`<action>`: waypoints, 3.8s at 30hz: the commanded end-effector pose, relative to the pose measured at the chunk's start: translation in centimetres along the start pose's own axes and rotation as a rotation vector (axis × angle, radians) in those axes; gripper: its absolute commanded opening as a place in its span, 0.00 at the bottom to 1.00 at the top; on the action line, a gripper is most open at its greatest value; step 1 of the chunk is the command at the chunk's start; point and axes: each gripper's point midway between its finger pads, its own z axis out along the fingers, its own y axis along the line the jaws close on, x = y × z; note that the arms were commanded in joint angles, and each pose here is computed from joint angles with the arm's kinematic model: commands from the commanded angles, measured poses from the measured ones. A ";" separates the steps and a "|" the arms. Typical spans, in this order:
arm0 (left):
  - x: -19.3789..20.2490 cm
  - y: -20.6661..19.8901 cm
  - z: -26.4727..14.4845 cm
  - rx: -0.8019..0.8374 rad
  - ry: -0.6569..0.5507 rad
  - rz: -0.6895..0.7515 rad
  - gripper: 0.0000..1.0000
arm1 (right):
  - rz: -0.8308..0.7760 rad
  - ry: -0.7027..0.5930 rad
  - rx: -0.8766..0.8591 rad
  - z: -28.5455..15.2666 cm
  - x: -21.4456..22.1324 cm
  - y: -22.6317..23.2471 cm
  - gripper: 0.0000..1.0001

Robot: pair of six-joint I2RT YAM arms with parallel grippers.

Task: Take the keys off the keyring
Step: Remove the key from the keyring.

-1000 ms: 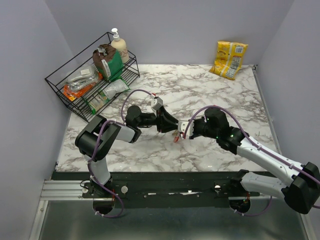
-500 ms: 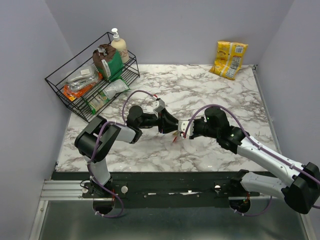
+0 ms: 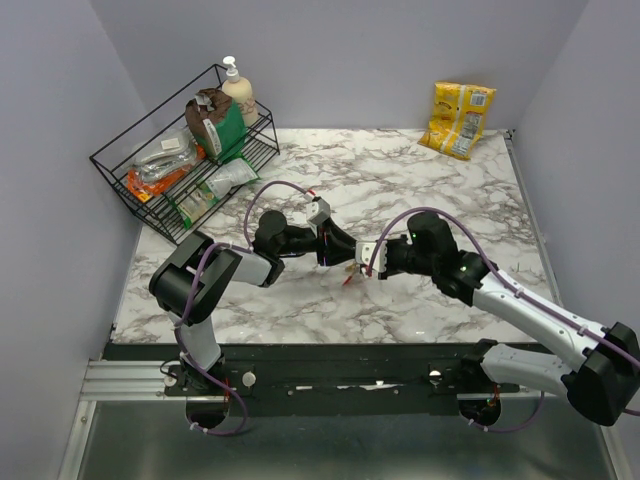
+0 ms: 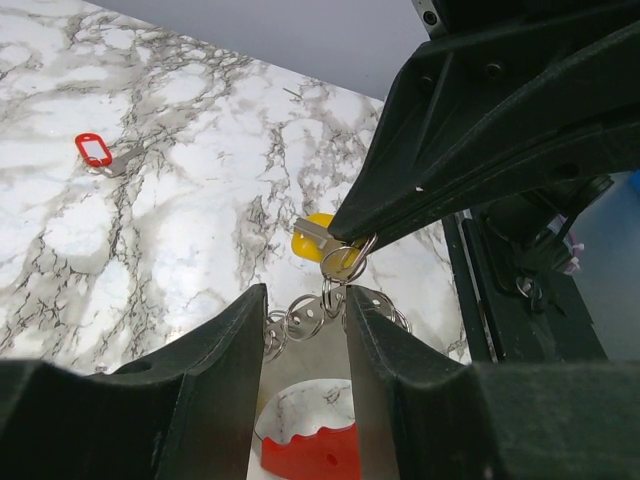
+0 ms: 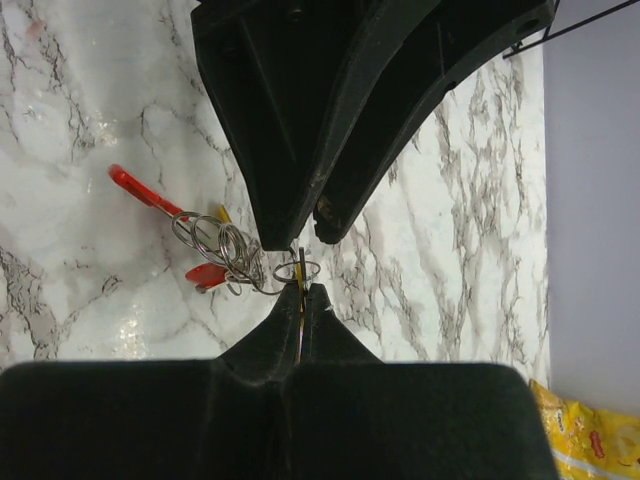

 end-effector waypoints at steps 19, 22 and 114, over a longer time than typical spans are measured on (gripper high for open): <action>-2.1 -3.1 0.6 0.160 -0.051 0.034 0.36 | 0.010 -0.074 0.014 -1.0 -2.5 -1.5 0.01; -1.9 -3.3 0.6 0.166 -0.050 0.037 0.36 | 0.007 -0.077 0.017 -1.2 -2.6 -1.5 0.01; -6.8 -1.2 -2.4 -0.016 -0.245 0.104 0.00 | -0.052 0.200 -0.267 -1.8 3.6 4.2 0.01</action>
